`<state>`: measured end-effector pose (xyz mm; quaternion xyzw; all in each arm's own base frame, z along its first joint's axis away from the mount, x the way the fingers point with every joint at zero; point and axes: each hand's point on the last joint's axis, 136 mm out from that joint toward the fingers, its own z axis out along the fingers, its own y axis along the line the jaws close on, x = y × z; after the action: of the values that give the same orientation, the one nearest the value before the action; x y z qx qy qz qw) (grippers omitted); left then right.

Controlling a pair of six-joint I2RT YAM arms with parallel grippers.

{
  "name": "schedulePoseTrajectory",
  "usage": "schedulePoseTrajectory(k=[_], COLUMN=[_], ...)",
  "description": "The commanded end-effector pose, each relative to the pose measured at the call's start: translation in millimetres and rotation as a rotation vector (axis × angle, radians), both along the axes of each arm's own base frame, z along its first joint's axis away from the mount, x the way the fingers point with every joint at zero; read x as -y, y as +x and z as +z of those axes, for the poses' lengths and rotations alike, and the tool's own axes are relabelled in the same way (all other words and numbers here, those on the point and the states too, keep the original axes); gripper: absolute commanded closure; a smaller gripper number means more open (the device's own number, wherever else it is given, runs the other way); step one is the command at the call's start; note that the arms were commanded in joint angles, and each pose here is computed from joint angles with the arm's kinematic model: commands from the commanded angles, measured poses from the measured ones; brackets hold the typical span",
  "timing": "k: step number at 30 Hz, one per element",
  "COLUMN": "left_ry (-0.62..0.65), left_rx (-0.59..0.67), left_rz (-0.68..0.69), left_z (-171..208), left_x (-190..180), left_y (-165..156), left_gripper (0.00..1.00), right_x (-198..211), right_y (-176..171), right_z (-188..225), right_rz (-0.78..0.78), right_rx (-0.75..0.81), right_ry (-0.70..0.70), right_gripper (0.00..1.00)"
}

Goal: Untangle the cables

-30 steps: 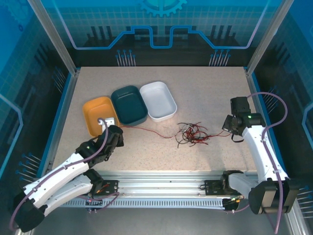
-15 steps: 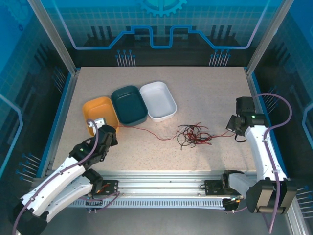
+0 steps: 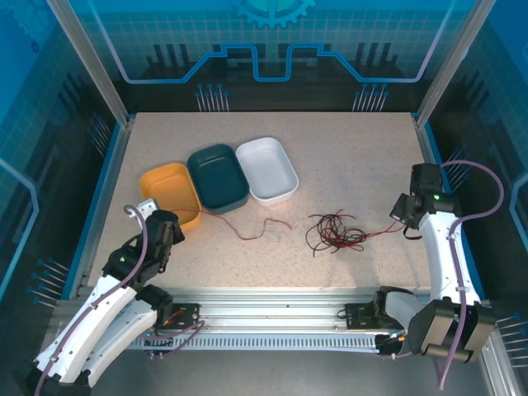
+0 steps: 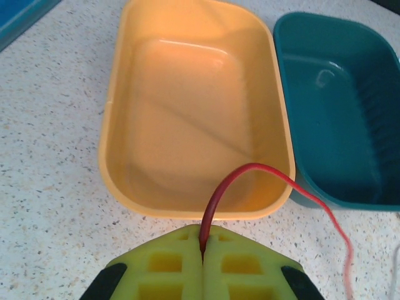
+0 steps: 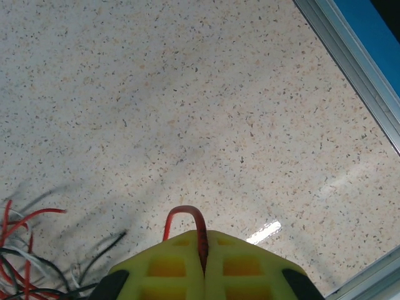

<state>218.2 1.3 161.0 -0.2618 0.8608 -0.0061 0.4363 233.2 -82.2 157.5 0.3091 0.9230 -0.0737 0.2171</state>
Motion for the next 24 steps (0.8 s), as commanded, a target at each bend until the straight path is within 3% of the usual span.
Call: schedulePoseTrajectory(k=[1, 6, 17, 24], left_ry=[0.028, 0.020, -0.166, -0.157], left_rx=[0.023, 0.065, 0.156, 0.248], left_rz=[0.015, -0.067, -0.483, -0.706], left_z=[16, 33, 75, 135], left_x=[-9, 3, 91, 141], left_y=[-2, 7, 33, 33], left_gripper=[1.00, 1.00, 1.00, 1.00], right_x=[-1, -8, -52, -90], right_y=[-1, 2, 20, 37], right_z=[-3, -2, 5, -5], right_rz=[0.008, 0.032, 0.163, 0.259], right_rx=[0.008, 0.030, 0.076, 0.060], right_ry=[0.020, 0.059, 0.131, 0.164], right_gripper=[1.00, 1.00, 1.00, 1.00])
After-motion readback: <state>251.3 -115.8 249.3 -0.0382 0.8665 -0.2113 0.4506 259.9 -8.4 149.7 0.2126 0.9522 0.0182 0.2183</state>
